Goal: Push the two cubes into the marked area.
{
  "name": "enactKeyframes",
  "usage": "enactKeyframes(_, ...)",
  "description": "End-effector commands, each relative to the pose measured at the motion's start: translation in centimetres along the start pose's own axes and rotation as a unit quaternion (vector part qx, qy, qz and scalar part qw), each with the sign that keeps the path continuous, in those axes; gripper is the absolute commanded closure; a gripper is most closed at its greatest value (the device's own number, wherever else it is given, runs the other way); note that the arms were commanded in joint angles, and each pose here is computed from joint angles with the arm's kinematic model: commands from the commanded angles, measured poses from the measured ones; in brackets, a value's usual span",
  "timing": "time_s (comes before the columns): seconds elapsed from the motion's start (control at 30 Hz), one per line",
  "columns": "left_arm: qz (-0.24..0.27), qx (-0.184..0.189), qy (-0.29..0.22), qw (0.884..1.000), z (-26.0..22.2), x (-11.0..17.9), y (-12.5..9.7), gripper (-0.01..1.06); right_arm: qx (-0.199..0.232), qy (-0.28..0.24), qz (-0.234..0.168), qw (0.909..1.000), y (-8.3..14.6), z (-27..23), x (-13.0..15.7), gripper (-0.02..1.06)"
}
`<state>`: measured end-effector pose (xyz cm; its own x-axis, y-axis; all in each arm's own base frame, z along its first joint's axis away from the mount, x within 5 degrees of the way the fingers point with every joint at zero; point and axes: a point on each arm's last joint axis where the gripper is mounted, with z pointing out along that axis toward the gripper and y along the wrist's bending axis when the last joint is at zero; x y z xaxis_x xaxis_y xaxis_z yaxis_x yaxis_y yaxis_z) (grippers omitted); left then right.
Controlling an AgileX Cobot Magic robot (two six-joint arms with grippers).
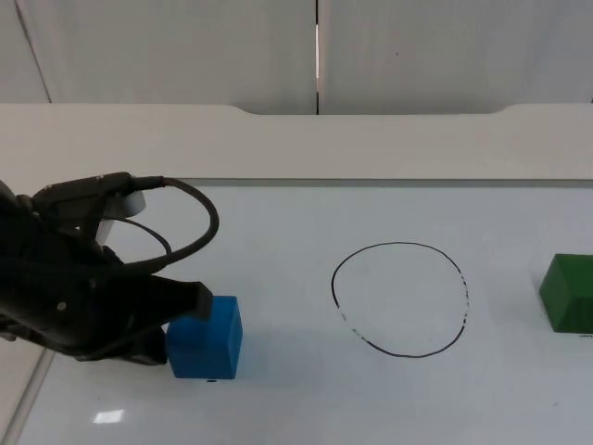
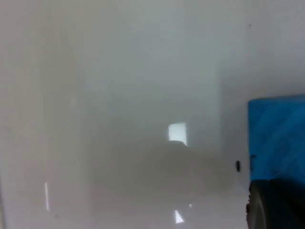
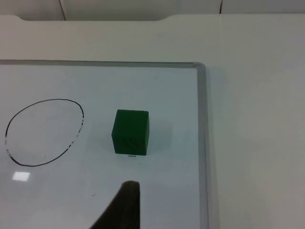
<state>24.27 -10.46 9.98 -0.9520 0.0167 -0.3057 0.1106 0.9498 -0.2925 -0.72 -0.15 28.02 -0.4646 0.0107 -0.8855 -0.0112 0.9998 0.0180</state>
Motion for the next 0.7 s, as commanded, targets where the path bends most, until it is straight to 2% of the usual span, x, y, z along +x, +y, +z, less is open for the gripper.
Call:
enactKeyframes(0.0,0.001,0.01,0.003,1.0,0.13,0.03,-0.6,1.05,0.002,-0.005,-0.001,1.0,0.02,-0.04,-0.02,-0.01)
enactKeyframes(0.07,0.019,0.009,-0.002,1.0,0.25,0.16,-1.18,1.05,0.002,-0.005,-0.001,1.0,0.02,-0.04,-0.02,-0.01)
enactKeyframes(0.2,0.022,0.002,-0.009,1.0,0.33,0.14,-1.36,1.05,0.002,-0.005,-0.001,1.0,0.02,-0.04,-0.02,-0.01)
enactKeyframes(0.3,0.008,0.011,-0.004,1.0,0.33,0.23,-1.54,1.05,0.002,-0.005,-0.001,1.0,0.02,-0.04,-0.02,-0.01)
enactKeyframes(0.43,0.008,-0.002,-0.019,1.0,0.32,-0.04,-1.29,1.05,0.002,-0.005,-0.001,1.0,0.02,-0.04,-0.02,-0.01)
enactKeyframes(0.67,-0.016,0.002,-0.021,1.0,0.32,-0.08,-1.37,1.05,0.002,-0.005,-0.001,1.0,0.02,-0.04,-0.02,-0.01)
